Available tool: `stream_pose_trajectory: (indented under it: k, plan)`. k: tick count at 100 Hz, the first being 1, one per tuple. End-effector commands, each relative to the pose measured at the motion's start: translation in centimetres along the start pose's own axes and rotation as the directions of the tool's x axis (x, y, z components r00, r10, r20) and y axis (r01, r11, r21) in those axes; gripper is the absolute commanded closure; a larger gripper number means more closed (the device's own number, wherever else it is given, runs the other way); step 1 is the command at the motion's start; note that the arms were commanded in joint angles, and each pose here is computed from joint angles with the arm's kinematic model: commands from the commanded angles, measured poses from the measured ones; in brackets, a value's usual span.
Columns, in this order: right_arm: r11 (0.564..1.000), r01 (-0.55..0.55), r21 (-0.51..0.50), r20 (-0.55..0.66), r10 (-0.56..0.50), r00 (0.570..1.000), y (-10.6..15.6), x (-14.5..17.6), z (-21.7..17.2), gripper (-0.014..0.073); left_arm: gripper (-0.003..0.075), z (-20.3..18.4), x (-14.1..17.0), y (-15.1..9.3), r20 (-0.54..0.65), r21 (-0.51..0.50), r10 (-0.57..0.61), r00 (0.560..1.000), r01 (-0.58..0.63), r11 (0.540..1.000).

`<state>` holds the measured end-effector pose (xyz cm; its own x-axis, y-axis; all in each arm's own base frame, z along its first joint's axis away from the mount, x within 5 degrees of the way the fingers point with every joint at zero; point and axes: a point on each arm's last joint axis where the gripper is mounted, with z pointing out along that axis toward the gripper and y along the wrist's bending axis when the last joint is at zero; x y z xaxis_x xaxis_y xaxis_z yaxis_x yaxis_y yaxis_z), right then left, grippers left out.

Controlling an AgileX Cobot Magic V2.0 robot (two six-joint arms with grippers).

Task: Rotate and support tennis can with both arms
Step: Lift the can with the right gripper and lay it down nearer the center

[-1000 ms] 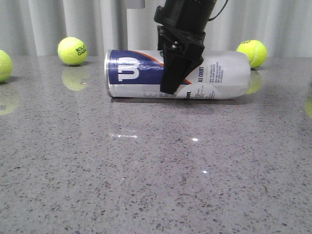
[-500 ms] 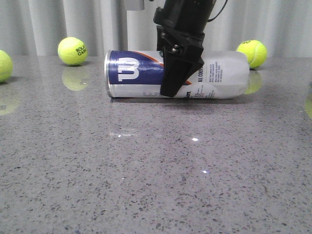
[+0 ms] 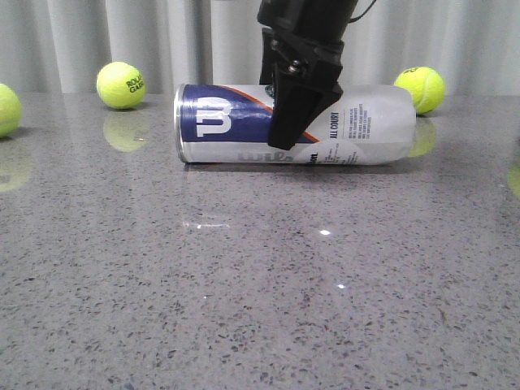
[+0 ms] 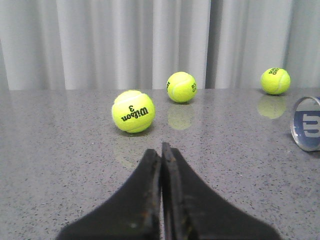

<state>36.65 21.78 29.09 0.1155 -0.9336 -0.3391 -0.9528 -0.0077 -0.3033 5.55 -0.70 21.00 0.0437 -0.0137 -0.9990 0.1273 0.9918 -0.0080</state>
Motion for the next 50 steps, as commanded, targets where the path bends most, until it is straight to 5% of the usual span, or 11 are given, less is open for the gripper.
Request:
stream_pose_trajectory:
  k: [1, 50]
  plan:
    - [0.995, 0.015, 0.098, 0.06, -0.021, 0.998, -0.3, -1.0, -4.0, -0.0056, 0.0741, -0.2, 0.6, 0.0, 0.073, 0.006, -0.015, 0.997, 0.014, 1.0]
    - [0.994, 0.019, 0.108, 0.066, -0.027, 0.997, 0.0, -1.2, -5.4, -0.0056, 0.0741, -0.2, 0.6, 0.0, 0.073, 0.006, -0.015, 0.997, 0.014, 1.0]
